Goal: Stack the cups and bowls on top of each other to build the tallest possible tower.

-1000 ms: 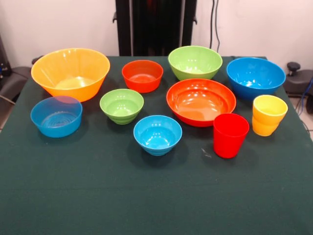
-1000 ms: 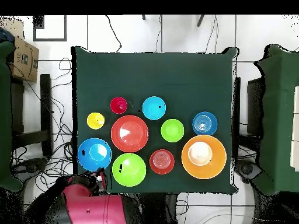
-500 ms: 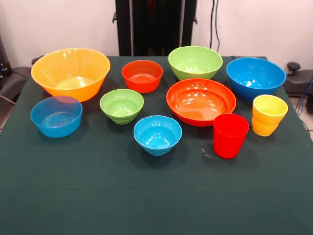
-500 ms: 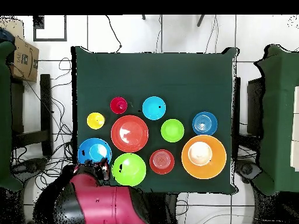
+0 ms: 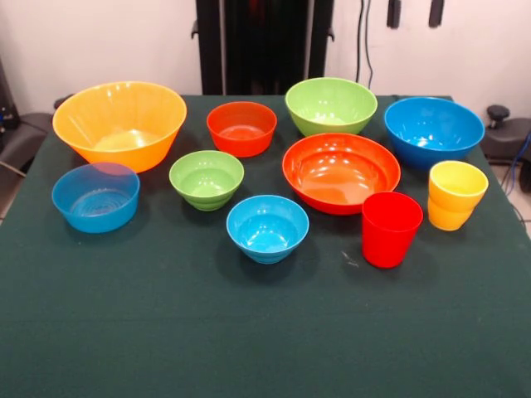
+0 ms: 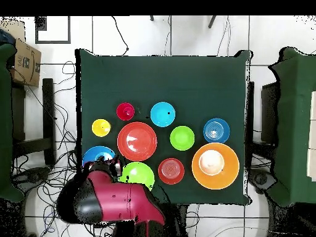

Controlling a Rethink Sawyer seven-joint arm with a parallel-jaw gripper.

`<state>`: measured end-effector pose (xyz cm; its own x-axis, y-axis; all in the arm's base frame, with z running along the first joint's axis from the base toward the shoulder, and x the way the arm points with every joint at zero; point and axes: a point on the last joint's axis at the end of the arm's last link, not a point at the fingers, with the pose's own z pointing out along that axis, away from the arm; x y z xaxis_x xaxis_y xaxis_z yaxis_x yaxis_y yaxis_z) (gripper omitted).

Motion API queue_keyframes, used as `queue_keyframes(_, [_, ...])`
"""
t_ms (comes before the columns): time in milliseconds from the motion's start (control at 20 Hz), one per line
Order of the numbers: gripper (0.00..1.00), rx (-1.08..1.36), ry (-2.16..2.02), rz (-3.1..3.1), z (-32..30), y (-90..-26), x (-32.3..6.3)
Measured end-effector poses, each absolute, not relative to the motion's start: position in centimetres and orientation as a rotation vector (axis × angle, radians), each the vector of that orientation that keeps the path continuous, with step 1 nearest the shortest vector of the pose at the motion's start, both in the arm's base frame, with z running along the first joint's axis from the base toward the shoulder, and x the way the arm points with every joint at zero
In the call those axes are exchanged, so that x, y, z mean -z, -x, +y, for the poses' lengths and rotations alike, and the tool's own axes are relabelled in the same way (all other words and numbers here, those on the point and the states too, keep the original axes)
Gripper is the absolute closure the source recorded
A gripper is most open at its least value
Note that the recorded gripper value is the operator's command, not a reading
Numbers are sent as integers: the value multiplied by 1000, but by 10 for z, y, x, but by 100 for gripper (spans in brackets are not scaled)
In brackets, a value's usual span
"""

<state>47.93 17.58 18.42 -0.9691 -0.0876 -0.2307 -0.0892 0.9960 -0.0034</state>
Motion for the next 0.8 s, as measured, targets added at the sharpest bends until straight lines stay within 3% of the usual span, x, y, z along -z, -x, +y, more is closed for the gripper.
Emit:
queue_keyframes(350, [0,-13,135,2990,176,-464,-150])
queue_keyframes(800, [0,-14,146,3038,178,-452,-134])
